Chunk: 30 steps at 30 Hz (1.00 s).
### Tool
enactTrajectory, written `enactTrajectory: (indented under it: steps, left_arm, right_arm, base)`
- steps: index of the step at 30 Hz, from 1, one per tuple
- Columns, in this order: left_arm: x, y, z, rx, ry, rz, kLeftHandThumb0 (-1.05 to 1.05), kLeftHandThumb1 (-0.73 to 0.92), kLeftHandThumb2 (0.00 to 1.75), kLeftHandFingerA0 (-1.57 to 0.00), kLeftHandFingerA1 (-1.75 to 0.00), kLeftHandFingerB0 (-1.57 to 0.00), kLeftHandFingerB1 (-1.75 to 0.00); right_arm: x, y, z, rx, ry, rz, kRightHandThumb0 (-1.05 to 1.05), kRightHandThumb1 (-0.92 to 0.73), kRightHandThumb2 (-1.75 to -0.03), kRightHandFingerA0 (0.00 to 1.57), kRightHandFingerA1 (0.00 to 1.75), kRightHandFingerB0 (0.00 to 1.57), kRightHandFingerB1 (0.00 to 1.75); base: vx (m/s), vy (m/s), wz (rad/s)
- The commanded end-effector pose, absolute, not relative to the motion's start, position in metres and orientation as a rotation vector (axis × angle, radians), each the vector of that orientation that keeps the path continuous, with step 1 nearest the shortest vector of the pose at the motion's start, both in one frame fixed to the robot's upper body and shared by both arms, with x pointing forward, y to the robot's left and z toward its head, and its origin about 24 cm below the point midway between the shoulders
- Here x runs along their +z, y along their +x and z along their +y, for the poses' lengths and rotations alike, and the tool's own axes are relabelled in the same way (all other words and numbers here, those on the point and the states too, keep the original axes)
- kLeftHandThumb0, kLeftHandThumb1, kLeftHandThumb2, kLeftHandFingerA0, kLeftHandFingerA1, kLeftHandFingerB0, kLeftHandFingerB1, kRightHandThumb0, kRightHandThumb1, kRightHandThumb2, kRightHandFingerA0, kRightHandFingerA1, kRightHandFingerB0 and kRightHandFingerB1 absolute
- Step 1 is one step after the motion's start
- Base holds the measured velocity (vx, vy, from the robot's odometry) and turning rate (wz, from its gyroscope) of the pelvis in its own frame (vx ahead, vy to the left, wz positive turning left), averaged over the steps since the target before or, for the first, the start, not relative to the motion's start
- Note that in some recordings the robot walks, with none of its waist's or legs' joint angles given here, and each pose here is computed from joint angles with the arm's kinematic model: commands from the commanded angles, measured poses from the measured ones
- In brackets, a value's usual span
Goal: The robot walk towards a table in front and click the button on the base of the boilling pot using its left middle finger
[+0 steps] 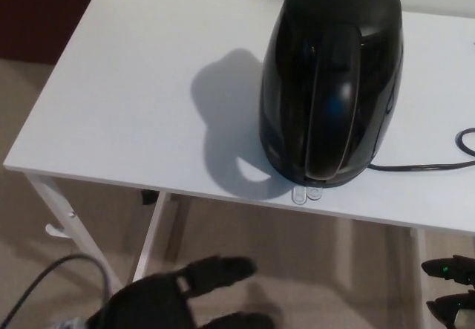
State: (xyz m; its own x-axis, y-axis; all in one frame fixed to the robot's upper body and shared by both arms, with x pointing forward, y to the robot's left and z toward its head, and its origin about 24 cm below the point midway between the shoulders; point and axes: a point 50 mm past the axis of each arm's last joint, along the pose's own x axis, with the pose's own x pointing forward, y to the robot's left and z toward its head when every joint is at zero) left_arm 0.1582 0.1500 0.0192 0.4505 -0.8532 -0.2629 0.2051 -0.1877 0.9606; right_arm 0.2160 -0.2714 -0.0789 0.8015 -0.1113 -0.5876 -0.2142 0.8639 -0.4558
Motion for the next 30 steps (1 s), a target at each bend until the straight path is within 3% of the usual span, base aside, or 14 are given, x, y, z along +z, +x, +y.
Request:
enactTrajectory:
  steps: [1,5,6,7,12,19,30]
  left_arm:
    - [0.002,0.157,0.187,-0.947,1.378,-0.402,-0.41,0.58,0.6,-0.21,-0.32,-0.07,-0.21]
    - [-0.019,0.164,0.223,-0.783,1.279,-0.177,-0.43,0.53,0.58,-0.26,-0.32,-0.11,-0.24]
    - [-0.023,0.165,0.231,-0.749,1.258,-0.125,-0.49,0.43,0.69,-0.21,-0.4,-0.08,-0.31]
    - [-0.029,0.166,0.241,-0.695,1.216,-0.047,-0.5,0.41,0.68,-0.21,-0.39,-0.07,-0.3]
    - [-0.052,0.166,0.276,-0.453,1.049,0.216,-0.54,0.43,0.69,-0.28,-0.41,-0.12,-0.36]
    - [-0.077,0.149,0.297,-0.381,1.036,0.456,-0.54,0.41,0.68,-0.29,-0.41,-0.12,-0.37]
    - [-0.086,0.15,0.313,-0.293,0.909,0.621,-0.54,0.4,0.67,-0.28,-0.41,-0.16,-0.36]
  right_arm:
    - [-0.083,0.209,-0.274,0.046,-0.526,0.668,-0.07,-0.65,-0.58,0.53,0.52,0.47,0.47]
    - [-0.084,0.207,-0.274,0.057,-0.529,0.668,-0.07,-0.65,-0.58,0.55,0.53,0.47,0.48]
    - [-0.085,0.205,-0.274,0.057,-0.528,0.673,-0.07,-0.65,-0.58,0.55,0.53,0.47,0.48]
    - [-0.086,0.203,-0.274,0.061,-0.534,0.676,-0.07,-0.66,-0.58,0.56,0.53,0.48,0.48]
    - [-0.091,0.197,-0.274,0.058,-0.521,0.7,-0.06,-0.66,-0.58,0.55,0.52,0.48,0.47]
    - [-0.099,0.185,-0.272,0.075,-0.54,0.729,-0.08,-0.65,-0.58,0.57,0.52,0.48,0.46]
    - [-0.1,0.177,-0.277,0.07,-0.545,0.737,-0.09,-0.65,-0.58,0.57,0.52,0.48,0.47]
  base:
    - [0.0,0.0,0.0]
    - [0.0,0.0,0.0]
    - [0.0,0.0,0.0]
    - [0.0,0.0,0.0]
    - [0.0,0.0,0.0]
    - [0.0,0.0,0.0]
    - [0.0,0.0,0.0]
